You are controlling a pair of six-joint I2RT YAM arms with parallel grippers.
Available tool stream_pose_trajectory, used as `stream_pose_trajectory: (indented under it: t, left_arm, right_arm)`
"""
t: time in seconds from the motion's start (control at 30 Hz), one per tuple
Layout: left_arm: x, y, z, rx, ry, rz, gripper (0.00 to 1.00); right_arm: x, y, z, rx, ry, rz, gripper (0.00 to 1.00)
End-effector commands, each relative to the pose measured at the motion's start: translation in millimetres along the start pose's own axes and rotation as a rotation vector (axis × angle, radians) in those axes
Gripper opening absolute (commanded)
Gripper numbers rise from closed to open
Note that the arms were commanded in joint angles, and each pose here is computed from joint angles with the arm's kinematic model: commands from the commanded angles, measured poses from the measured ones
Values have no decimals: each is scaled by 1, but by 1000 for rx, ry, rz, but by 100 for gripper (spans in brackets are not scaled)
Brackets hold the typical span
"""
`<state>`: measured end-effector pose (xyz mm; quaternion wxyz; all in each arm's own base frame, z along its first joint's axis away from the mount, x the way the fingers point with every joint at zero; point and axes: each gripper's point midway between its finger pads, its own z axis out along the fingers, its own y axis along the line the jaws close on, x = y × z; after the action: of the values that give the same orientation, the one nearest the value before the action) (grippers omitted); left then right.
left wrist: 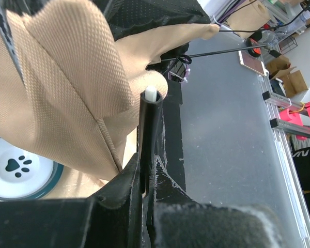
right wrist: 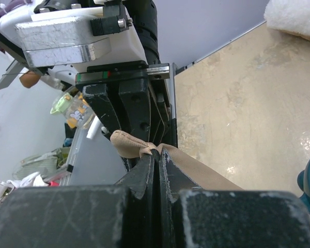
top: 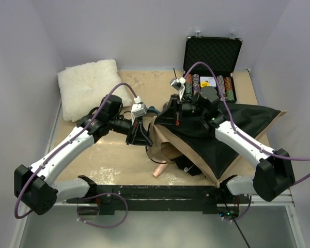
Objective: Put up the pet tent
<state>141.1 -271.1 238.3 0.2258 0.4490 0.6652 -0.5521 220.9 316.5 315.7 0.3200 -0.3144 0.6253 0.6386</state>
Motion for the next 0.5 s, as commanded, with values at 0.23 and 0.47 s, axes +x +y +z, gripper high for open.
stream_pose_trajectory:
  t: [0.23, 0.47]
  left_arm:
    - [96, -23, 7, 27, 288, -521, 0]
    - [100, -20, 9, 25, 304, -540, 0]
  right_arm:
    - [-160, 88, -26, -45, -476, -438, 0]
    - [-165, 90, -26, -52, -492, -426, 0]
